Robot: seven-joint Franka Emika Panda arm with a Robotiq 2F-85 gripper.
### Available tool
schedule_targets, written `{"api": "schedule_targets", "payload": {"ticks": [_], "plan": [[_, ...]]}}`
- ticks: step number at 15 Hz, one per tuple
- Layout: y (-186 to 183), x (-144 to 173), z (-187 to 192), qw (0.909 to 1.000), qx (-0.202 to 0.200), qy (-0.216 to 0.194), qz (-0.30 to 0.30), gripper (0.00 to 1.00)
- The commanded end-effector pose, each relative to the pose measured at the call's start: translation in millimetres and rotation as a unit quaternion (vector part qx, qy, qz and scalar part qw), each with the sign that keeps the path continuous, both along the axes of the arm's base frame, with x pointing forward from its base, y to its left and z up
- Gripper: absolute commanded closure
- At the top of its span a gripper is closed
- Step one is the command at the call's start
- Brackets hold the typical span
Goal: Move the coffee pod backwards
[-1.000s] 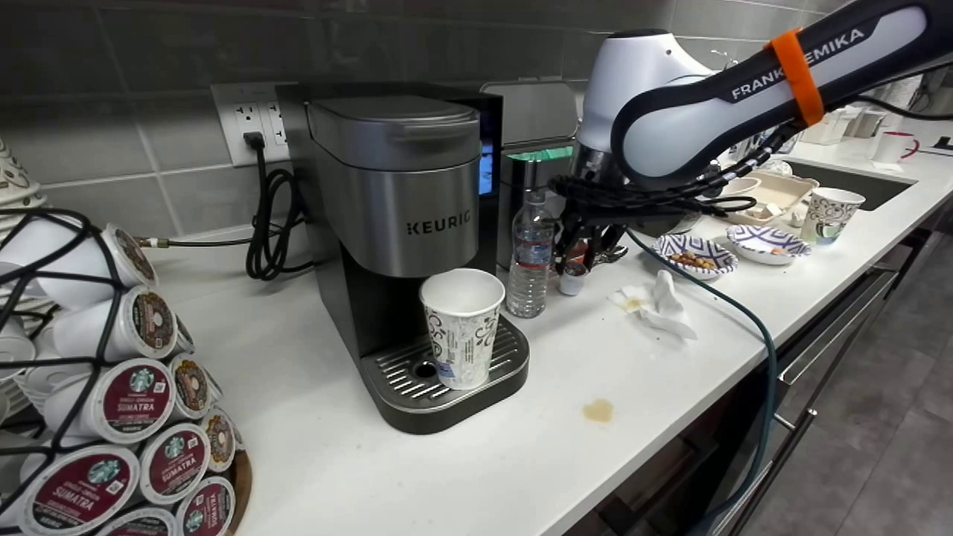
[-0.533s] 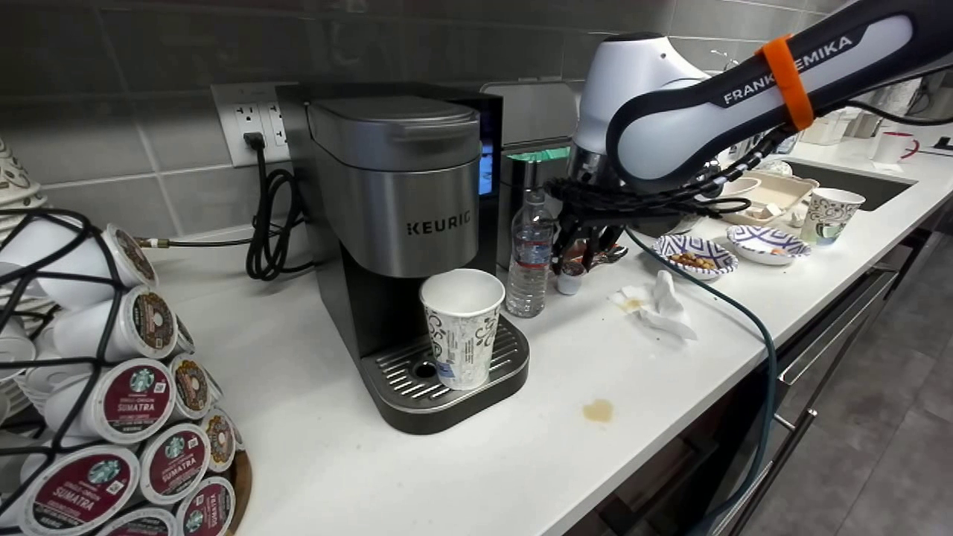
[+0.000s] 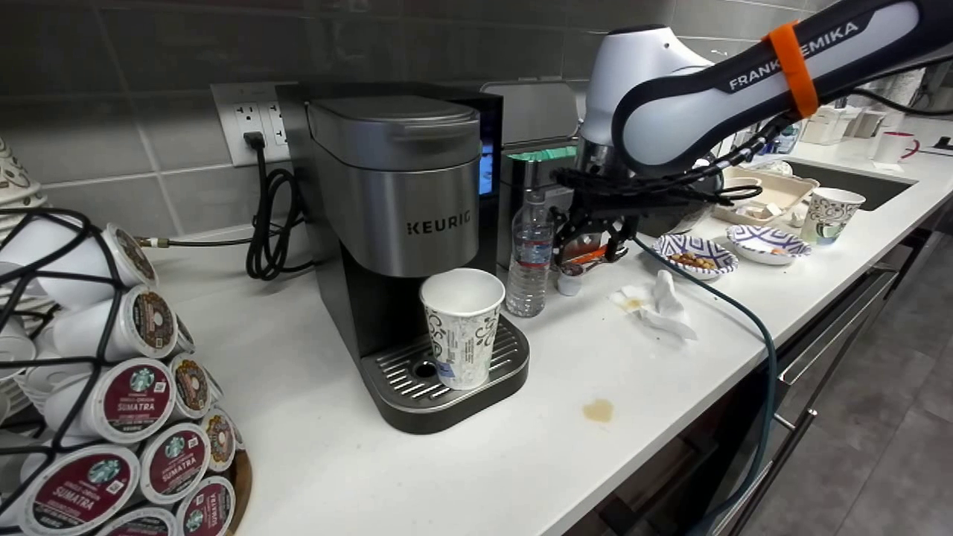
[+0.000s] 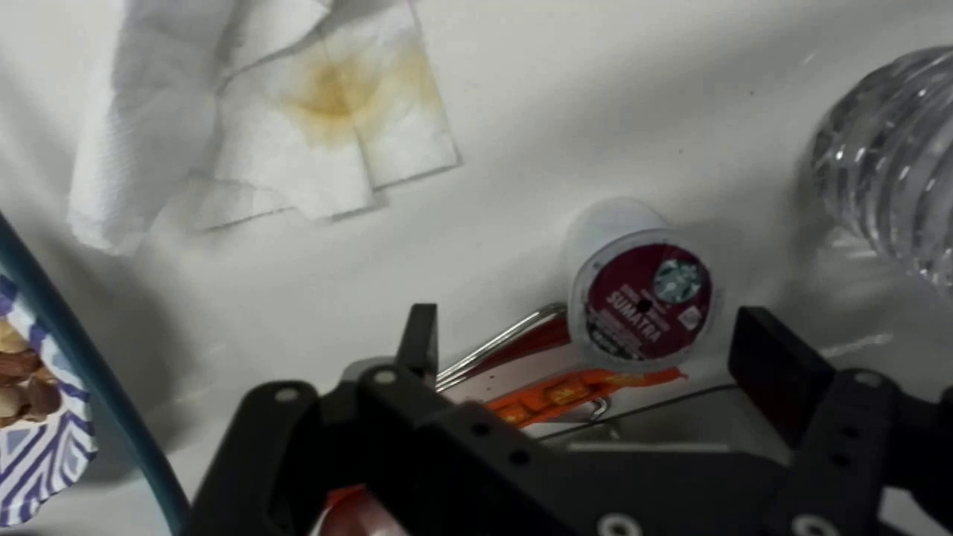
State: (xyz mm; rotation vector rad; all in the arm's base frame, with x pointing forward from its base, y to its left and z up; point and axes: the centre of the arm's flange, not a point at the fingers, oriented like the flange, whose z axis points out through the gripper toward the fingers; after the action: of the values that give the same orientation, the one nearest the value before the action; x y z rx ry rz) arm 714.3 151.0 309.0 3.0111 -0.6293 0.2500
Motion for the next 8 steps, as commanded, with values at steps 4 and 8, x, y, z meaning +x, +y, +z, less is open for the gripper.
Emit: {"api": "schedule_targets", "payload": {"ticks": [4,8], "plan": [[-65.8,-40.1,53.6,0.9934,0.066,0.093,-0.012,0.0],[-107.3,-64.1,70.6,0.9769,0.147,0.153,0.023,0.0]]}}
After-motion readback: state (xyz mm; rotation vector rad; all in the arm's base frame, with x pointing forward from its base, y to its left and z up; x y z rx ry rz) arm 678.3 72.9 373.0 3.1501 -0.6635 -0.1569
